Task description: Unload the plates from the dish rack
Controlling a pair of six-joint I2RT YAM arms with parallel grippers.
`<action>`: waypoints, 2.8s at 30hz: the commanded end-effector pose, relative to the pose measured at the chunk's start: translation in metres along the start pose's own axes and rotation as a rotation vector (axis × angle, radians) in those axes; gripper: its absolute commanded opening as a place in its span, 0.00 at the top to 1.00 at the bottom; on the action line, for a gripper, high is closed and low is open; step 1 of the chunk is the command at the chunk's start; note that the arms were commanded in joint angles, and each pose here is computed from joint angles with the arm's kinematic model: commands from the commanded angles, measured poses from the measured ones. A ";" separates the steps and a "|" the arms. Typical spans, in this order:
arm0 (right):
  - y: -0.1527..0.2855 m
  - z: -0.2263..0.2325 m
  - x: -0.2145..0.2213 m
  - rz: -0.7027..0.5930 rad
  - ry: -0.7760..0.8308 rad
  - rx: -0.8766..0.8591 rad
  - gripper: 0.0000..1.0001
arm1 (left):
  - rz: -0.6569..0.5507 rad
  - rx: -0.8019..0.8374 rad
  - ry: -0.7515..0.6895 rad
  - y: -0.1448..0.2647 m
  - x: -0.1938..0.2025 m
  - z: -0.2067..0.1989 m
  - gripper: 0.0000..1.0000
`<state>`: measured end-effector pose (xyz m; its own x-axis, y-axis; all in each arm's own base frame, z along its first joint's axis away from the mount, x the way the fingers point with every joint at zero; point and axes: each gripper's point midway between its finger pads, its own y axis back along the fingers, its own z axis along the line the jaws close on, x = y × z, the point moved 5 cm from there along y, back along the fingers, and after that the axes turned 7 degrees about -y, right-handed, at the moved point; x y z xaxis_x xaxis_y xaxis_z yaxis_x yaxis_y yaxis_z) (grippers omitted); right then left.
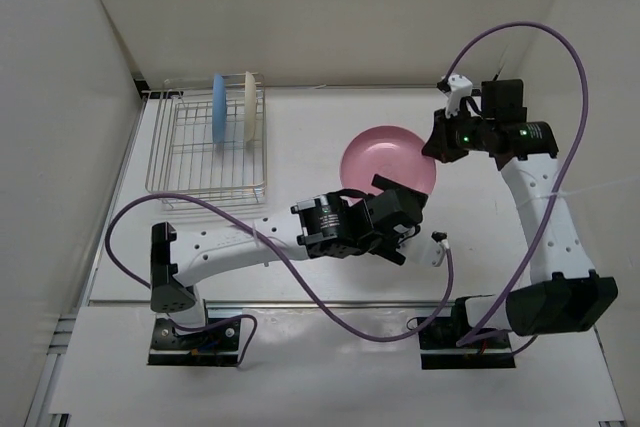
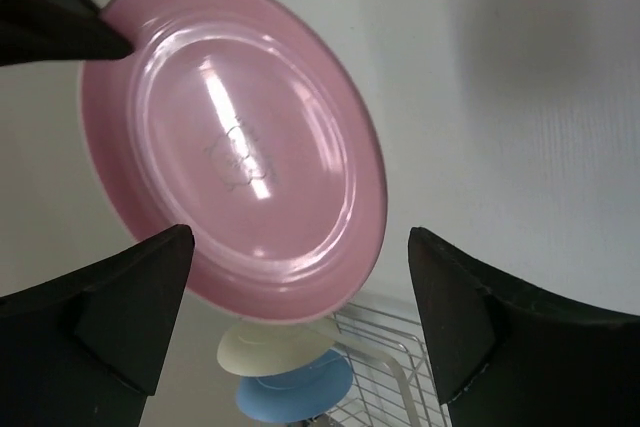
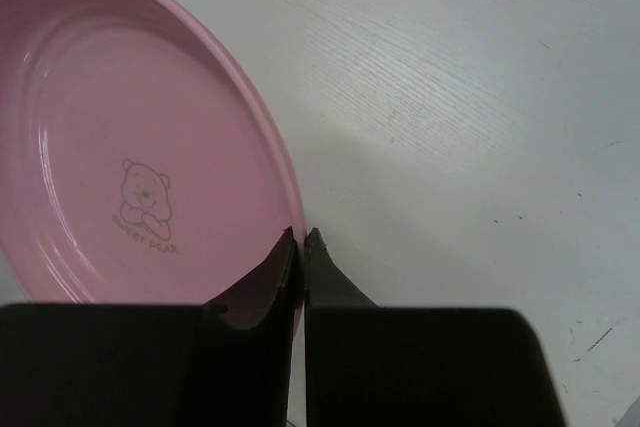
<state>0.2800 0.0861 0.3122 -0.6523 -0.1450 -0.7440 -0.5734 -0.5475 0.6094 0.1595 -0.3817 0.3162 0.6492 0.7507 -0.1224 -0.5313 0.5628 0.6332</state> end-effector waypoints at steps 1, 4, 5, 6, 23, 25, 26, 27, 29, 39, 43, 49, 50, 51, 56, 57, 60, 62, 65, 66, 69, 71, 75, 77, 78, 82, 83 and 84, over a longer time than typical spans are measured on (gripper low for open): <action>-0.027 -0.020 -0.014 -0.016 0.004 0.040 1.00 | 0.003 -0.115 0.067 0.030 0.016 0.026 0.01; -0.055 -0.040 -0.026 -0.024 -0.041 0.083 1.00 | 0.031 -0.175 0.115 0.052 0.038 0.046 0.01; -0.064 -0.045 -0.033 -0.040 -0.044 0.084 1.00 | 0.043 -0.204 0.136 0.061 0.046 0.055 0.01; -0.085 -0.058 -0.030 -0.007 -0.077 0.105 1.00 | 0.058 -0.234 0.160 0.069 0.056 0.063 0.01; -0.246 -0.140 -0.019 0.027 -0.317 0.399 1.00 | 0.394 -0.449 1.284 0.140 0.340 0.026 0.01; -0.245 -0.142 -0.019 0.028 -0.305 0.410 1.00 | 0.334 -0.467 1.363 0.146 0.354 0.022 0.01; -0.248 -0.146 -0.012 0.044 -0.307 0.436 1.00 | 0.313 -0.461 1.376 0.145 0.358 0.020 0.01; -0.247 -0.149 -0.012 0.042 -0.306 0.456 1.00 | 0.278 -0.458 1.412 0.148 0.363 0.018 0.01; -0.247 -0.151 -0.003 0.085 -0.291 0.470 0.92 | 0.243 -0.461 1.441 0.144 0.371 0.012 0.01; -0.215 -0.162 -0.006 0.104 -0.303 0.519 0.06 | 0.021 -0.537 1.533 0.151 0.410 0.000 0.01; -0.171 -0.156 -0.028 0.059 -0.302 0.503 0.00 | -0.114 -0.582 1.537 0.157 0.431 0.001 0.01; -0.109 -0.133 -0.024 0.061 -0.225 0.424 0.00 | -0.268 -0.489 1.583 0.136 0.458 -0.011 0.01; -0.109 -0.122 -0.011 0.100 -0.192 0.340 0.00 | -0.291 -0.469 1.583 0.130 0.461 -0.013 0.01; -0.098 -0.110 -0.013 0.092 -0.149 0.286 0.00 | -0.315 -0.435 1.600 0.118 0.468 -0.018 0.01; -0.067 -0.081 0.018 0.188 -0.073 0.207 0.00 | -0.444 -0.371 1.635 0.088 0.487 -0.026 0.02; -0.058 -0.075 0.027 0.187 -0.060 0.206 0.00 | -0.443 -0.363 1.649 0.083 0.490 -0.029 0.02; -0.041 -0.067 0.037 0.170 -0.038 0.228 0.00 | -0.460 -0.318 1.668 0.064 0.504 -0.025 0.02; -0.030 -0.062 0.038 0.145 -0.027 0.241 0.00 | -0.483 -0.290 1.667 0.050 0.512 -0.018 0.02; -0.021 -0.057 0.044 0.128 -0.029 0.253 0.00 | -0.496 -0.268 1.668 0.035 0.520 -0.011 0.02; -0.018 -0.055 0.043 0.118 -0.025 0.254 0.00 | -0.496 -0.268 1.668 0.033 0.523 -0.011 0.02; -0.013 -0.052 0.046 0.106 -0.030 0.256 0.00 | -0.507 -0.233 1.691 0.016 0.526 -0.011 0.07; -0.010 -0.049 0.045 0.093 -0.034 0.258 0.00 | -0.515 -0.196 1.701 0.001 0.524 -0.010 0.15; -0.007 -0.049 0.050 0.096 -0.034 0.267 0.00 | -0.523 -0.173 1.701 -0.011 0.523 -0.010 0.28; -0.009 -0.049 0.053 0.104 -0.038 0.266 0.00 | -0.513 -0.173 1.711 -0.013 0.526 -0.011 0.32; -0.008 -0.050 0.053 0.105 -0.038 0.275 0.00 | -0.513 -0.173 1.711 -0.013 0.526 -0.011 0.34; -0.008 -0.050 0.053 0.093 -0.042 0.277 0.00 | -0.506 -0.177 1.723 -0.017 0.531 -0.011 0.48; -0.009 -0.050 0.057 0.103 -0.046 0.276 0.00 | -0.505 -0.172 1.731 -0.020 0.532 -0.014 0.53; -0.009 -0.050 0.057 0.103 -0.046 0.276 0.00 | -0.508 -0.176 1.731 -0.018 0.532 -0.010 0.58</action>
<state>0.2743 0.0429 0.2446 -0.7556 -0.1518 -0.6373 -0.5824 -0.2898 0.7595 0.5057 0.0090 0.2032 -0.4909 -0.0896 -0.8666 -0.5932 0.7629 0.2571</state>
